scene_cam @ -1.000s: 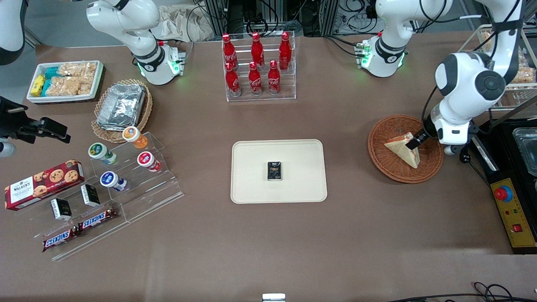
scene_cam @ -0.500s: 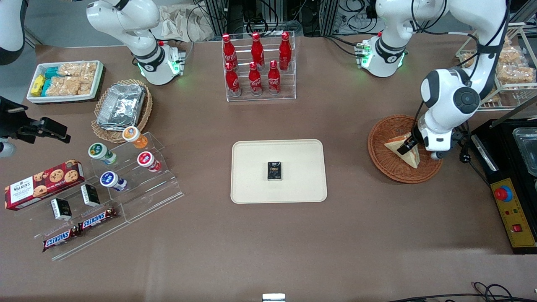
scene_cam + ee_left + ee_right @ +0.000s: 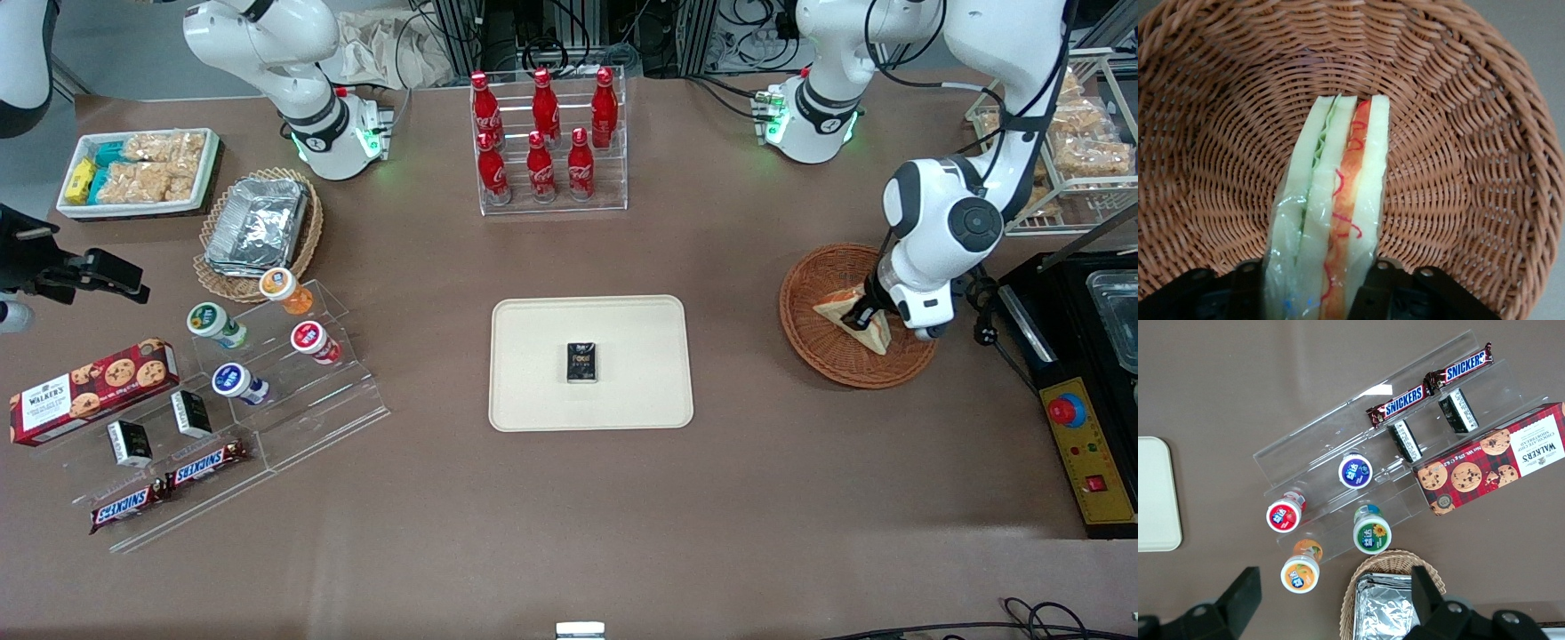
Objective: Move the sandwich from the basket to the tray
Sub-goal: 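Close the left gripper on the wrapped sandwich, then lift the sandwich up out of the basket with the left gripper, then carry the sandwich over the white tray beside the black packet, then lower the sandwich onto the tray and open the left gripper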
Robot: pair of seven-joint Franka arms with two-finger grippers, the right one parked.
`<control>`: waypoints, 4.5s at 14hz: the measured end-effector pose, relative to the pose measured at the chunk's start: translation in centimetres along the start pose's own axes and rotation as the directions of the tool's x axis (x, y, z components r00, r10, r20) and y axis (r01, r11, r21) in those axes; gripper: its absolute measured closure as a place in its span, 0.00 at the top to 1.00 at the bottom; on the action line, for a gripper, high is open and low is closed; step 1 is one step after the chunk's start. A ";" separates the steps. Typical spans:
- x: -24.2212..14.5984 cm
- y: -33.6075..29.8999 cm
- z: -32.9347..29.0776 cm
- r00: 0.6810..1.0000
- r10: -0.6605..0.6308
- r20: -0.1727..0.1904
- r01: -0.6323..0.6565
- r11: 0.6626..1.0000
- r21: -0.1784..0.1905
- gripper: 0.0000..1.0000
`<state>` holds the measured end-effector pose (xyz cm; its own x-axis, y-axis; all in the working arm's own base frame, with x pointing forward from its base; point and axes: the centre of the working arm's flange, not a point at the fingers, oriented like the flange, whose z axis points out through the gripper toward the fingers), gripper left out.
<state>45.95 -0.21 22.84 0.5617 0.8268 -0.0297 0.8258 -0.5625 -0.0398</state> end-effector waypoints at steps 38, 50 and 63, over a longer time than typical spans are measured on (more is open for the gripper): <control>-23.0 23.9 -24.3 0.650 0.760 -0.015 -0.758 0.647 -0.084 0.25; -24.0 28.1 -6.8 0.592 0.803 0.069 -0.802 0.596 -0.048 0.25; -25.8 28.2 0.0 0.538 0.837 0.098 -0.841 0.541 -0.002 0.30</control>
<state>54.71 -37.43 22.47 0.9887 -0.0260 -0.1476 -0.0254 -0.9997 0.0058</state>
